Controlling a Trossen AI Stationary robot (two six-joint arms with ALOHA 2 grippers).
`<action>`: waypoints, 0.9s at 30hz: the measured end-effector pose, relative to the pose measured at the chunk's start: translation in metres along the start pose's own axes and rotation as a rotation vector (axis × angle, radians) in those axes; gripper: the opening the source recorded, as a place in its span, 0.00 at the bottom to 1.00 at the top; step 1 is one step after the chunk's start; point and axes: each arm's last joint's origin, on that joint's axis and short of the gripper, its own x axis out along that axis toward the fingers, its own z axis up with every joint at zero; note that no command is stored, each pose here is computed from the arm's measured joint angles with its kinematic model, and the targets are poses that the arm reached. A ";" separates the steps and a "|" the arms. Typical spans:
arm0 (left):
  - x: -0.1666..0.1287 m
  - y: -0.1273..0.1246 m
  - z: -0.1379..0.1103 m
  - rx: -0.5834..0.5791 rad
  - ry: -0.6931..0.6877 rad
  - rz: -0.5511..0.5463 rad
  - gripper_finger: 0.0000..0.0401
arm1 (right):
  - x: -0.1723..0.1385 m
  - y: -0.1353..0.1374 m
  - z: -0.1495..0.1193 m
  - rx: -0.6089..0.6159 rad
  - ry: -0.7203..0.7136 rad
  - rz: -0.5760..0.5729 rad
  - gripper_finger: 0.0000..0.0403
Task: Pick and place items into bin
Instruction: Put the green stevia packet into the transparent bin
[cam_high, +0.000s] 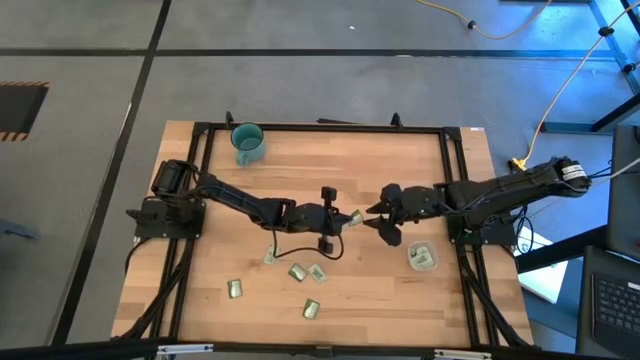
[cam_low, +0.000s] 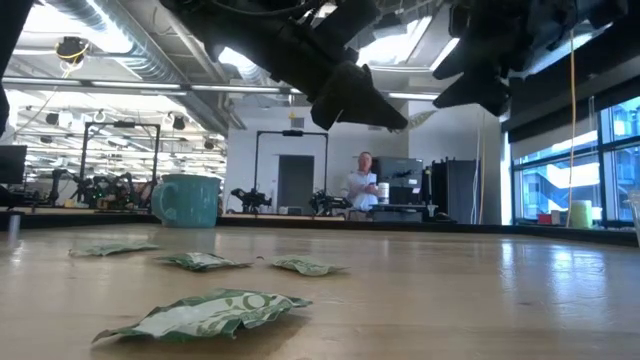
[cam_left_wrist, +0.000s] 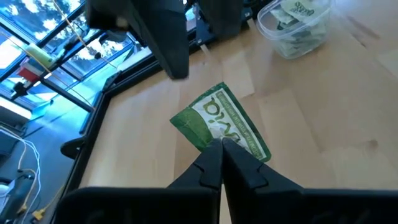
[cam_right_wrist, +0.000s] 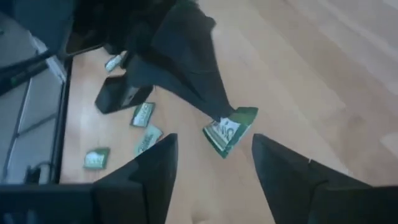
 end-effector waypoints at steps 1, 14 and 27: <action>0.000 0.000 0.000 -0.001 -0.003 0.001 0.01 | 0.002 -0.001 0.001 0.037 -0.002 -0.003 0.52; -0.004 -0.005 0.011 0.066 -0.065 0.051 0.01 | 0.011 -0.006 0.001 0.122 0.006 -0.038 0.43; -0.005 -0.005 0.013 0.108 -0.070 0.074 0.01 | 0.011 -0.004 0.002 0.098 0.026 0.021 0.18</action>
